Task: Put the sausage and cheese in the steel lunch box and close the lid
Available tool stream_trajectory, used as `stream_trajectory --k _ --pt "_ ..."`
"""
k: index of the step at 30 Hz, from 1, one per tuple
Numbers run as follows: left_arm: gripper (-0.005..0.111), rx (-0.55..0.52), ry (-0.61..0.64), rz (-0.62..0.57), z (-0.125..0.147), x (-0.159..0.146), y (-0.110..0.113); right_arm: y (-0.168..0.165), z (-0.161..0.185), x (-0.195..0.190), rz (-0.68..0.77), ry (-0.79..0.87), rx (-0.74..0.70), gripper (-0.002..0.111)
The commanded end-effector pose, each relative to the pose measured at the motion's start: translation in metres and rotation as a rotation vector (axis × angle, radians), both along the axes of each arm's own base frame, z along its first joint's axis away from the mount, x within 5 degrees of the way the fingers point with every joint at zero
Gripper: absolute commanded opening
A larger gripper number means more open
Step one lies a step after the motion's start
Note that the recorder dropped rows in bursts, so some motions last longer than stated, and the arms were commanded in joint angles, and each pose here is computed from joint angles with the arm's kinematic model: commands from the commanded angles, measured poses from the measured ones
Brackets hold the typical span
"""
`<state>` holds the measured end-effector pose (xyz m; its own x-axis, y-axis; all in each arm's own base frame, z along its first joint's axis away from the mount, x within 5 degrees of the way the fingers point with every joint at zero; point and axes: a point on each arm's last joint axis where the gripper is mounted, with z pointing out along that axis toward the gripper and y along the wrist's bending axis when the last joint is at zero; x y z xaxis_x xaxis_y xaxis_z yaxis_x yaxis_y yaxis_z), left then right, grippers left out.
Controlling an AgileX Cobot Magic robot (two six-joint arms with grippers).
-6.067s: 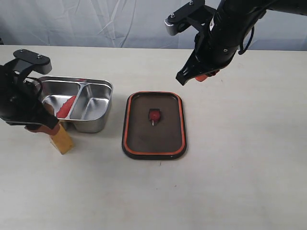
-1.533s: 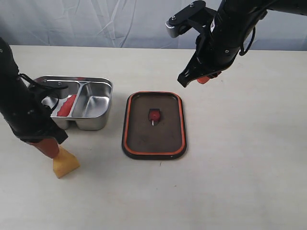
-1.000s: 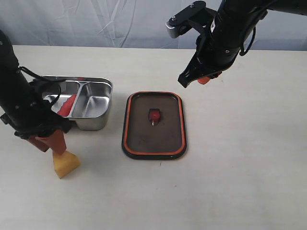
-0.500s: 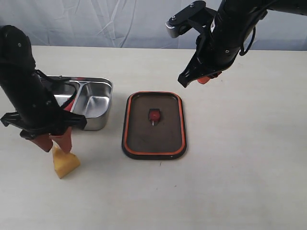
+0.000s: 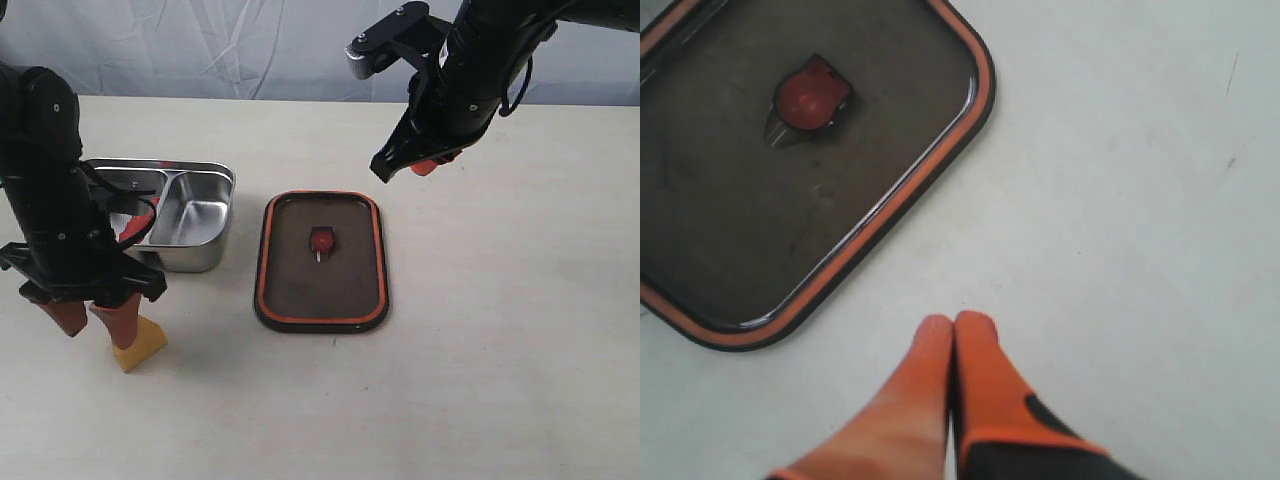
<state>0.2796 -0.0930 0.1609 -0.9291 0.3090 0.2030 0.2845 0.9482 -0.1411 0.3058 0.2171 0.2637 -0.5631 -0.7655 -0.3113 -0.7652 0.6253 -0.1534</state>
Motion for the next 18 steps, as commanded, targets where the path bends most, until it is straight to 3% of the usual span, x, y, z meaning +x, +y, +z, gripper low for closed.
stream_trajectory --k 1,5,8,11,14,16,18 --pt "0.060 -0.004 0.017 -0.052 0.001 -0.001 0.000 -0.002 0.003 0.001 -0.002 -0.014 0.005 0.000" --pt "0.060 0.007 -0.031 0.135 -0.001 0.004 -0.003 -0.002 0.003 0.001 -0.002 -0.014 0.005 0.000" --pt "0.060 -0.058 -0.079 0.257 -0.001 0.010 -0.011 -0.002 0.003 0.001 -0.002 -0.014 0.005 0.000" --pt "0.053 -0.089 -0.064 0.287 0.000 0.010 -0.014 -0.002 0.003 0.001 -0.002 -0.013 0.004 0.000" --pt "0.041 -0.050 -0.040 0.251 0.000 0.007 -0.010 -0.002 0.003 0.000 -0.002 -0.011 0.002 0.000" --pt "0.045 -0.043 -0.026 0.246 0.000 0.005 -0.010 -0.002 0.003 0.001 -0.002 -0.014 0.005 0.000" --pt "0.061 -0.036 0.002 0.241 0.001 0.003 -0.009 -0.002 0.003 0.001 -0.001 -0.021 0.010 0.000"
